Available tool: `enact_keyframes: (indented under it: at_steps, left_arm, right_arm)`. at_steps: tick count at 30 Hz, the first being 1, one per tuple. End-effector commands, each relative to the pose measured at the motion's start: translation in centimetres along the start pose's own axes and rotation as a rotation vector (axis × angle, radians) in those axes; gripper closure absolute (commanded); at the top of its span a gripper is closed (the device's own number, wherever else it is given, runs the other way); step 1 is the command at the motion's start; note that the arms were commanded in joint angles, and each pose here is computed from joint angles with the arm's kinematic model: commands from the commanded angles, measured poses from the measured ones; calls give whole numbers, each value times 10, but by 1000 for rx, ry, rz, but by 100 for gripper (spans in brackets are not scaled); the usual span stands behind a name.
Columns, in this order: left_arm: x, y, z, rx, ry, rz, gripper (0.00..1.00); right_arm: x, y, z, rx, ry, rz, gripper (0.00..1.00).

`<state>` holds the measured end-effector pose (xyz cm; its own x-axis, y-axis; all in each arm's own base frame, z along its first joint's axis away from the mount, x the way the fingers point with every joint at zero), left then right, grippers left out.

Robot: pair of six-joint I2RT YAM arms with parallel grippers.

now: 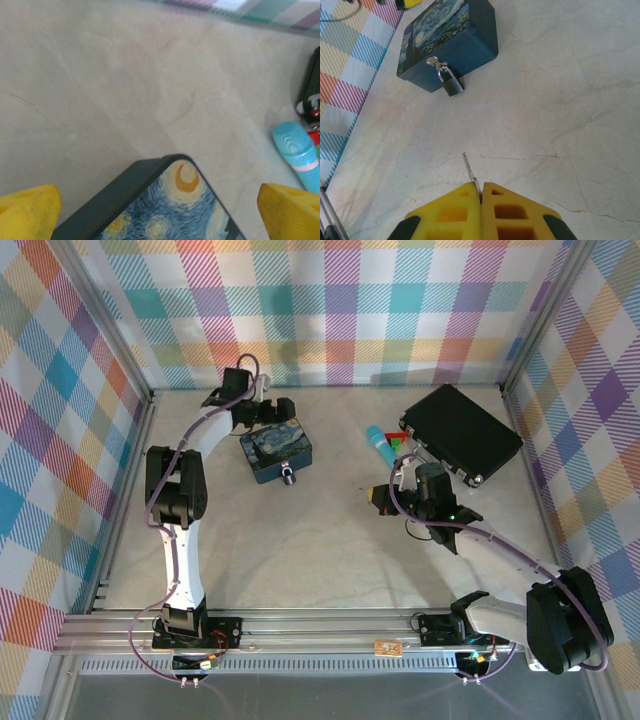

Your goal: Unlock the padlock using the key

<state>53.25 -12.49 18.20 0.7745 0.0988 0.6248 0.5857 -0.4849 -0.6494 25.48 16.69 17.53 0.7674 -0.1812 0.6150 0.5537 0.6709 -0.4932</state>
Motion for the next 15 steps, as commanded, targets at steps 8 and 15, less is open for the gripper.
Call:
enact_keyframes:
  at_steps: [8, 15]
  left_arm:
    - [-12, -138, -47, -11, -79, -240, 2]
    - [-109, -143, -60, 70, -171, -195, 2]
  right_arm:
    - [-2, 21, -4, 24, 3, 45, 100]
    - [-3, 35, -4, 84, 55, 64, 100]
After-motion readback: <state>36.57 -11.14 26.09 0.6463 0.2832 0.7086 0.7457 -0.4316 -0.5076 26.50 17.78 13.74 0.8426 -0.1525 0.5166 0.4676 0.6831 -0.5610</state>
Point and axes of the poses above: each hand's point on the last joint's axis, 136 mm out from that joint toward the fingers, its own y axis out along the fingers, its own z axis along the line the jaws close on, x = y × z, the point moved 6 cm from there along -y, back along the fingers, and after that the axes turned 2 degrees about y, right-handed, at the moved point
